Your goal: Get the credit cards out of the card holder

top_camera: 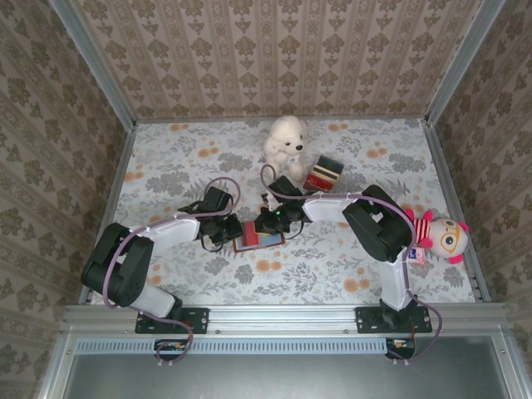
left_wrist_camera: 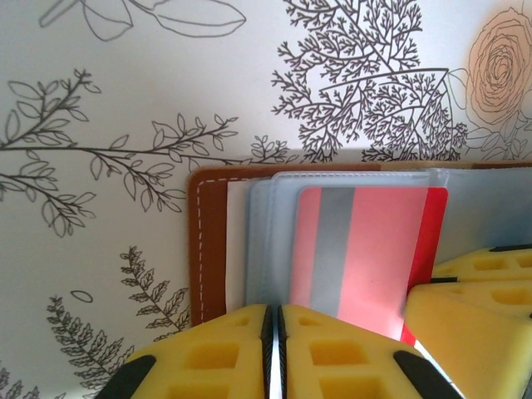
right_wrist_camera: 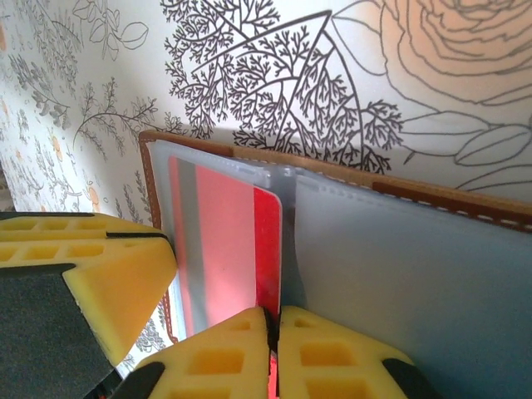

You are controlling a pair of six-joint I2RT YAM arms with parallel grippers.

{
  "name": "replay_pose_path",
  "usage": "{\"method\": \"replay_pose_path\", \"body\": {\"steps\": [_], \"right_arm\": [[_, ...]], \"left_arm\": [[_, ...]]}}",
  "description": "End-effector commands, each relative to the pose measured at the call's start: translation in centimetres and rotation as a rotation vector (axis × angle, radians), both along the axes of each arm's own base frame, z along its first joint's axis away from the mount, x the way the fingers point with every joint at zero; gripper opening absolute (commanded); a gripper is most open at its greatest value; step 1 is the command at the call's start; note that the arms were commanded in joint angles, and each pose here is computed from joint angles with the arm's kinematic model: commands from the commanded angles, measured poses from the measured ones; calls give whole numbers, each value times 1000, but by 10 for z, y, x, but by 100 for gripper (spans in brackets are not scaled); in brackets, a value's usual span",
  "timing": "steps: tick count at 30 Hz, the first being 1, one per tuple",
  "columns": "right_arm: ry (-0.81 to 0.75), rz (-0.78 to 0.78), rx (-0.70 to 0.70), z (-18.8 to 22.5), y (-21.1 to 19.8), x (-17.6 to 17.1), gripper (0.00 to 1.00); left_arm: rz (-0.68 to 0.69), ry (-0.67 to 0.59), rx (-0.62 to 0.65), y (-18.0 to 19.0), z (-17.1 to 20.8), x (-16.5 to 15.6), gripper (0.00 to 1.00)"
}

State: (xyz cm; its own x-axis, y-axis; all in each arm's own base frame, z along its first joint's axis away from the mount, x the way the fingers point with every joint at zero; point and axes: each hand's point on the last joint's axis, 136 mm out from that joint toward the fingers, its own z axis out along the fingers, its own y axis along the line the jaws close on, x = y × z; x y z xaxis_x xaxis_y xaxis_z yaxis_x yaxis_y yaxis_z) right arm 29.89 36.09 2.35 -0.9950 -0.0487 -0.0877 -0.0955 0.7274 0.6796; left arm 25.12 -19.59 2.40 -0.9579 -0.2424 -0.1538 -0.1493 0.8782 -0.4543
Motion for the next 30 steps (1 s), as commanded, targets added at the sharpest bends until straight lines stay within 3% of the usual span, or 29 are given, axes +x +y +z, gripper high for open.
{"method": "replay_pose_path", "body": {"steps": [1, 10, 16, 21, 30], "right_arm": [[-9, -32, -22, -1, -12, 1, 5], [-53, -42, -79, 12, -48, 10, 0], [-104, -35, -3, 38, -53, 10, 0], [-155, -24, 75, 71, -49, 11, 0], [-205, -9, 351, 131, -43, 12, 0]], "left_arm": [[-10, 29, 35, 6, -7, -4, 13], [-8, 33, 25, 9, -6, -5, 14], [-15, 15, -31, 1, 8, 2, 19], [-27, -42, -115, -12, 37, 14, 32], [-86, -220, -355, -36, 120, 32, 69]]}}
